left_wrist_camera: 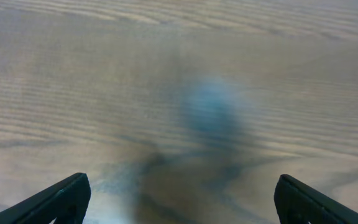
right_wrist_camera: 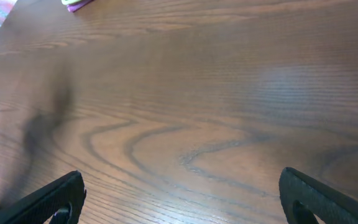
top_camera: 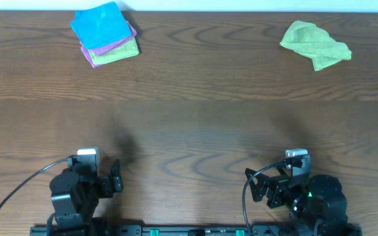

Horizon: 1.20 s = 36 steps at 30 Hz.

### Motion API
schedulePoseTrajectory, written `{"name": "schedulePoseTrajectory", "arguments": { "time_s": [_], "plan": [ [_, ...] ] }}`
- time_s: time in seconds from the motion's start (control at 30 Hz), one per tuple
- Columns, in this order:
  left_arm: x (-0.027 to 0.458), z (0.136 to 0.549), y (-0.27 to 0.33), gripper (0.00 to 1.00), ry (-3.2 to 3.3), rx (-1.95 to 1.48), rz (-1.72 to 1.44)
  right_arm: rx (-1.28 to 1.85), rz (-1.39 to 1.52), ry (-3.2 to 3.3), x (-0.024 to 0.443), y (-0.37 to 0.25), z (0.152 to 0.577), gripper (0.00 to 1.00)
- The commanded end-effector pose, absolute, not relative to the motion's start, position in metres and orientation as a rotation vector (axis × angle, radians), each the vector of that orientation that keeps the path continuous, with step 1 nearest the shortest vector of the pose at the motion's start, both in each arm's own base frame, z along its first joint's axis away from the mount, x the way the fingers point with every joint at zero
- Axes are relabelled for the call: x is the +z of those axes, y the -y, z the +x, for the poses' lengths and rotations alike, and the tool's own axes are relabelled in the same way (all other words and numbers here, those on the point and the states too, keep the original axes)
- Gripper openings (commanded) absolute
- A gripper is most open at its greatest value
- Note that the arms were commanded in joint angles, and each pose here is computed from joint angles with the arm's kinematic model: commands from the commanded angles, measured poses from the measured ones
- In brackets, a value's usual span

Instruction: Fold the cloth

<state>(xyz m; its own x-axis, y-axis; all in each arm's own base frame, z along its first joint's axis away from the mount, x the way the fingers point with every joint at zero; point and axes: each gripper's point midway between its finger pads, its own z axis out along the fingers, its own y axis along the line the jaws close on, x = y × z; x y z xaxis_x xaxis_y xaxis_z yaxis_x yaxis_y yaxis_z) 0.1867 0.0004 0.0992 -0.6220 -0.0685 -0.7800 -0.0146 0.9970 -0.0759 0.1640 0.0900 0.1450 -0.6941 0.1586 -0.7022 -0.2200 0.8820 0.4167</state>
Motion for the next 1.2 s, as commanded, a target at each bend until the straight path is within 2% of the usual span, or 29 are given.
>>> {"name": "schedulePoseTrajectory", "arguments": {
  "time_s": [0.0,1.17],
  "plan": [
    [0.096,0.186,-0.008,0.95,-2.219,-0.023,-0.077,0.620,-0.021,-2.252,0.146,-0.089,0.164,0.99],
    [0.082,0.174,-0.010,0.96,-2.225,0.049,-0.041,0.620,-0.021,-2.251,0.146,-0.089,0.164,0.99]
  ]
}}
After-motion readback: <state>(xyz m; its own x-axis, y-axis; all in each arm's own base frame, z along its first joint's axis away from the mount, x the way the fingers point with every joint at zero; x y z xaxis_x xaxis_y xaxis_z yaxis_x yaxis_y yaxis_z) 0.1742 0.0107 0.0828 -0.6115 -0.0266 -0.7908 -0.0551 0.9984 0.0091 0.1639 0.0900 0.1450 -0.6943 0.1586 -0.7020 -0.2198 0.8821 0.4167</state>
